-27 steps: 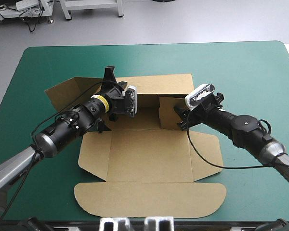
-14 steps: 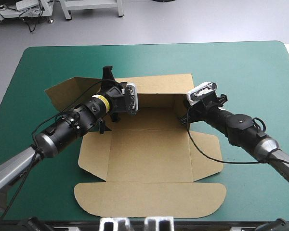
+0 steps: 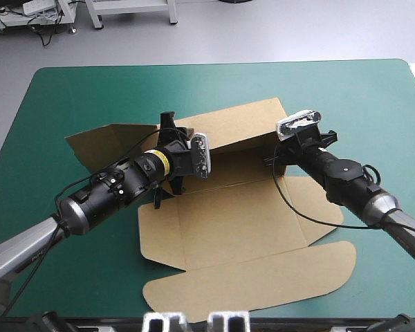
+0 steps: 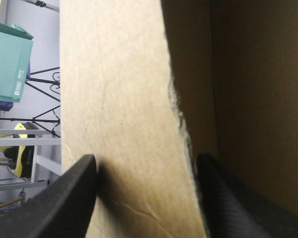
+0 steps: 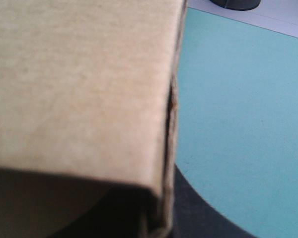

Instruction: Fold the box

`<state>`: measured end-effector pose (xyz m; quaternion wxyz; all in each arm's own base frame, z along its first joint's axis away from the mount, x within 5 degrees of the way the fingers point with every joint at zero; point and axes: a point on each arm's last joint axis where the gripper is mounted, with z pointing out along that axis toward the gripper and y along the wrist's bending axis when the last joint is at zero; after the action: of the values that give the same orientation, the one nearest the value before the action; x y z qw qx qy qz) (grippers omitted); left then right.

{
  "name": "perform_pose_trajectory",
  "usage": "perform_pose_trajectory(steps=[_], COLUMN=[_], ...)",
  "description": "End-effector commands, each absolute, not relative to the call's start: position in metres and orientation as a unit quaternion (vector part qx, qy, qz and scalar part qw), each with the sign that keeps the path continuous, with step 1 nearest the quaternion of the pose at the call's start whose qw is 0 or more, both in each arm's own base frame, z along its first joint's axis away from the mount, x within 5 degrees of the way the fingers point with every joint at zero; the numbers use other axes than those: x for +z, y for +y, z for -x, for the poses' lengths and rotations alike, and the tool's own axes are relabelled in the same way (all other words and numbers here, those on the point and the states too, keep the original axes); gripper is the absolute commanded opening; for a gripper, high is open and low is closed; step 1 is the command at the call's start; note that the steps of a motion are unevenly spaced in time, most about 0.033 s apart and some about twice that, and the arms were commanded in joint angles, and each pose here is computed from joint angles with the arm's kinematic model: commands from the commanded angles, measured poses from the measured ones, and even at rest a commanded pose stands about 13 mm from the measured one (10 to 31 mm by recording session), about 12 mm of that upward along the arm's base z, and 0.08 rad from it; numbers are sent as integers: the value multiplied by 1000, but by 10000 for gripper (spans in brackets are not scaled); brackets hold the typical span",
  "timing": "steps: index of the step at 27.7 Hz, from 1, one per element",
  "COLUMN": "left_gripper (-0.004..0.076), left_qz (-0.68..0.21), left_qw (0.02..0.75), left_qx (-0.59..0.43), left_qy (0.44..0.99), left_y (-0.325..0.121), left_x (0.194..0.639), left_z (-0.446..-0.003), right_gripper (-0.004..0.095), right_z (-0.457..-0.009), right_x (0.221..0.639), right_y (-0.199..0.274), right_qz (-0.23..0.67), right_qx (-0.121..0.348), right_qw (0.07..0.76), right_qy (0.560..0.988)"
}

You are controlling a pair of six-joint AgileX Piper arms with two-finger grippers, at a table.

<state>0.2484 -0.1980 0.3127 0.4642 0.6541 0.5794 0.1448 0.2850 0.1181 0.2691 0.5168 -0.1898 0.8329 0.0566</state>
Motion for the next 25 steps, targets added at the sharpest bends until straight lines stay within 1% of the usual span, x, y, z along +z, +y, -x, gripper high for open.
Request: perform_pose_trajectory(steps=[1, 7, 9, 10, 11, 12, 15, 16, 17, 19, 21, 24, 25], left_gripper=[442, 442, 426, 406, 375, 325, 98, -14, 21, 16, 16, 17, 17], left_qz=[-608, -584, -579, -578, -578, -580, -591, -592, -590, -587, -574, -534, -501], left_qw=[529, 578, 586, 587, 588, 587, 580, 573, 567, 564, 571, 598, 611], left_qx=[85, 60, 34, 18, 6, -6, -15, -16, -15, -16, -23, -36, -47], left_qy=[585, 568, 566, 566, 566, 564, 561, 566, 575, 580, 586, 597, 611], left_y=[-203, -197, -199, -201, -202, -203, -204, -204, -202, -201, -200, -193, -184], left_x=[337, 367, 374, 377, 379, 381, 384, 384, 387, 395, 408, 430, 443], left_z=[-236, -213, -200, -193, -187, -180, -170, -169, -170, -170, -170, -175, -182], right_gripper=[-18, -18, -18, -18, -19, -19, -19, -19, -19, -19, -19, -19, -19], right_z=[-285, -287, -290, -291, -292, -293, -294, -294, -294, -294, -293, -291, -289], right_x=[300, 298, 297, 298, 298, 298, 301, 302, 302, 302, 302, 302, 303], right_y=[122, 121, 122, 122, 123, 123, 124, 123, 124, 125, 126, 126, 124], right_qz=[207, 202, 202, 202, 202, 202, 201, 201, 207, 214, 228, 253, 268], right_qx=[57, 49, 48, 48, 48, 48, 49, 48, 54, 66, 91, 135, 150], right_qw=[558, 557, 556, 557, 557, 557, 560, 562, 561, 559, 552, 541, 531], right_qy=[802, 804, 805, 804, 804, 804, 802, 801, 799, 799, 797, 791, 789])
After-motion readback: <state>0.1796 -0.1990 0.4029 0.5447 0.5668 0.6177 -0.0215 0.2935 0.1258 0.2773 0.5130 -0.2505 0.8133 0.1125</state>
